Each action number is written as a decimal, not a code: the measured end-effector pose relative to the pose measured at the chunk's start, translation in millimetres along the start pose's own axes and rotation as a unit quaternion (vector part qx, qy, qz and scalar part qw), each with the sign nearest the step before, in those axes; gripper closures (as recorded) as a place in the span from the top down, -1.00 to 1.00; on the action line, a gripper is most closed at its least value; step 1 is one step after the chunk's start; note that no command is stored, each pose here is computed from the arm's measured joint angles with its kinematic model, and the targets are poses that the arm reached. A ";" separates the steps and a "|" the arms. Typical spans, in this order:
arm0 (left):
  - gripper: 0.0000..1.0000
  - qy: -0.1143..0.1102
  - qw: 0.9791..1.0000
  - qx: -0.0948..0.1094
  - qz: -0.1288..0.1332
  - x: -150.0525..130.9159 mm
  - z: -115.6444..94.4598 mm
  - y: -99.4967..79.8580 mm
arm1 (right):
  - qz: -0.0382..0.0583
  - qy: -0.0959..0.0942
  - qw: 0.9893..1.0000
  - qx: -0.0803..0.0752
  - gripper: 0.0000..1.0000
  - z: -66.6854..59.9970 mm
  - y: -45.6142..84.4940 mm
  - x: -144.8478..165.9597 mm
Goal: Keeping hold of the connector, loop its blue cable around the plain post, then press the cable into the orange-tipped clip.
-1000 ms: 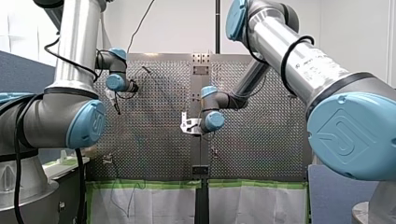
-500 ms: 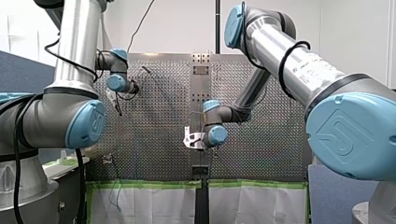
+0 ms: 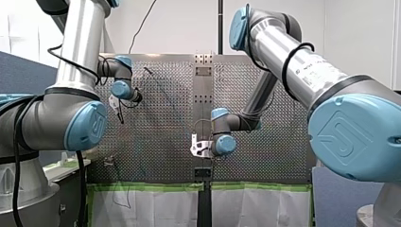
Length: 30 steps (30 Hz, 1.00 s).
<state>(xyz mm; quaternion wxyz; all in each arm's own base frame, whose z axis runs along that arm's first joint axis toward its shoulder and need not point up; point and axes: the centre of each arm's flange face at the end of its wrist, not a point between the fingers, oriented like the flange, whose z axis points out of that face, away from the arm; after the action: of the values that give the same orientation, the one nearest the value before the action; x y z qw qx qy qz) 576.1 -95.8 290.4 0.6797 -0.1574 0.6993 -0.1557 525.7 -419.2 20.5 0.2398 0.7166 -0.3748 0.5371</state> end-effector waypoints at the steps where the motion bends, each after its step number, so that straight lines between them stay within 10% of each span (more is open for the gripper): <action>1: 0.97 0.000 1.000 0.000 0.000 0.1 0.0 -0.2 | -0.001 -0.004 1.000 -0.004 -0.95 0.1 2.6 -3.6; 19: 0.97 -0.003 1.000 0.000 -0.003 0.1 0.5 -1.0 | -0.004 -0.060 0.997 -0.050 -0.95 7.9 27.0 -111.4; 30: 0.97 -0.003 1.000 0.000 -0.005 -0.3 0.6 -0.2 | 0.011 -0.099 0.990 -0.104 -0.90 6.0 66.9 -186.0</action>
<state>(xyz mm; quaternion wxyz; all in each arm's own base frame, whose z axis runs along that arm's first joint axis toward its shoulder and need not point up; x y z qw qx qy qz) 576.7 -95.8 290.7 0.6813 -0.1615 0.6963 -0.1579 449.6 -412.1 -162.0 0.2691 0.7333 -0.4585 0.4239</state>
